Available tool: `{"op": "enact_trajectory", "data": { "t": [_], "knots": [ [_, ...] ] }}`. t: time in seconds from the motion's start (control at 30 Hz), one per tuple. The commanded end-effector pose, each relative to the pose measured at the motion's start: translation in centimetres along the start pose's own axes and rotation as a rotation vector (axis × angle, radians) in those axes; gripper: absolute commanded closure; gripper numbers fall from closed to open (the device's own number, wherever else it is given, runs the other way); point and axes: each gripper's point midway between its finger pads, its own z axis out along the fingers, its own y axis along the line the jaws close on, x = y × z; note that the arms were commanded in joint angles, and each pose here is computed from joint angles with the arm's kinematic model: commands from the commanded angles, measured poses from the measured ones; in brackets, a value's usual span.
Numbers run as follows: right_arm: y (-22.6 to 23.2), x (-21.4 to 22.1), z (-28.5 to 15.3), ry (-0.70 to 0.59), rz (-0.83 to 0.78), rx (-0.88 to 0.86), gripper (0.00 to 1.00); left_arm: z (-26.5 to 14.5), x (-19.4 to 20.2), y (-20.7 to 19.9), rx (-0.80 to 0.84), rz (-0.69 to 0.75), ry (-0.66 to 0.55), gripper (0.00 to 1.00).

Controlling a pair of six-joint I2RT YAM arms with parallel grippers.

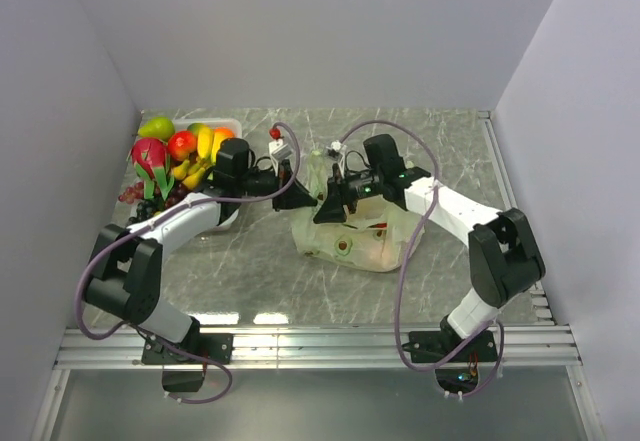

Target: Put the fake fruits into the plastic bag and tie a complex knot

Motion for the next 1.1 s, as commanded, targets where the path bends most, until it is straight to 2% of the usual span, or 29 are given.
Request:
{"op": "enact_trajectory", "data": {
  "t": [0.0,0.07,0.23,0.3,0.37,0.4,0.43,0.57,0.73,0.9,1.0,1.03,1.07],
  "knots": [
    [2.2,-5.1,-3.1,-0.071,-0.148,0.095,0.28,-0.7,-0.5,-1.3,-0.008,0.052,-0.007,0.99],
    [3.6,-6.4,-4.5,-0.095,-0.198,0.117,0.10,-0.9,-0.3,-1.2,-0.023,0.053,-0.001,0.99],
    [6.9,-8.2,-8.8,-0.145,-0.273,0.187,0.09,-0.9,0.2,-1.0,-0.037,0.033,0.021,0.99],
    [6.9,-7.3,-10.4,-0.162,-0.253,0.208,0.09,-0.9,-0.1,-0.9,-0.040,0.049,0.021,0.99],
    [5.7,-7.1,-13.9,-0.221,-0.243,0.312,0.07,-0.9,-0.3,-0.8,-0.037,0.057,0.028,1.00],
    [4.8,-5.4,-14.8,-0.205,-0.203,0.345,0.07,-0.9,-0.3,-0.7,-0.037,0.060,0.031,0.99],
    [4.0,-4.7,-16.0,-0.195,-0.238,0.392,0.07,-0.9,-0.3,-0.7,-0.036,0.062,0.034,0.99],
    [-0.5,-0.4,-21.3,-0.191,-0.121,0.573,0.07,-0.7,-0.6,-0.5,-0.033,0.078,0.042,1.00],
    [-3.1,3.7,-21.6,-0.151,0.021,0.537,0.07,-0.3,-0.7,-0.1,-0.040,0.091,0.055,1.00],
    [-5.4,4.2,-20.5,-0.192,0.101,0.499,0.07,0.1,-0.9,-0.1,-0.035,0.136,0.066,0.99],
    [-6.9,3.7,-20.3,-0.228,0.120,0.492,0.12,0.4,-1.0,-0.3,-0.030,0.155,0.073,0.99],
    [-7.2,3.6,-20.2,-0.237,0.132,0.484,0.27,0.5,-1.1,-0.3,-0.032,0.170,0.075,0.99],
    [-7.2,3.3,-20.2,-0.246,0.128,0.476,0.38,0.6,-1.2,-0.3,-0.031,0.184,0.075,0.99]
  ]
}}
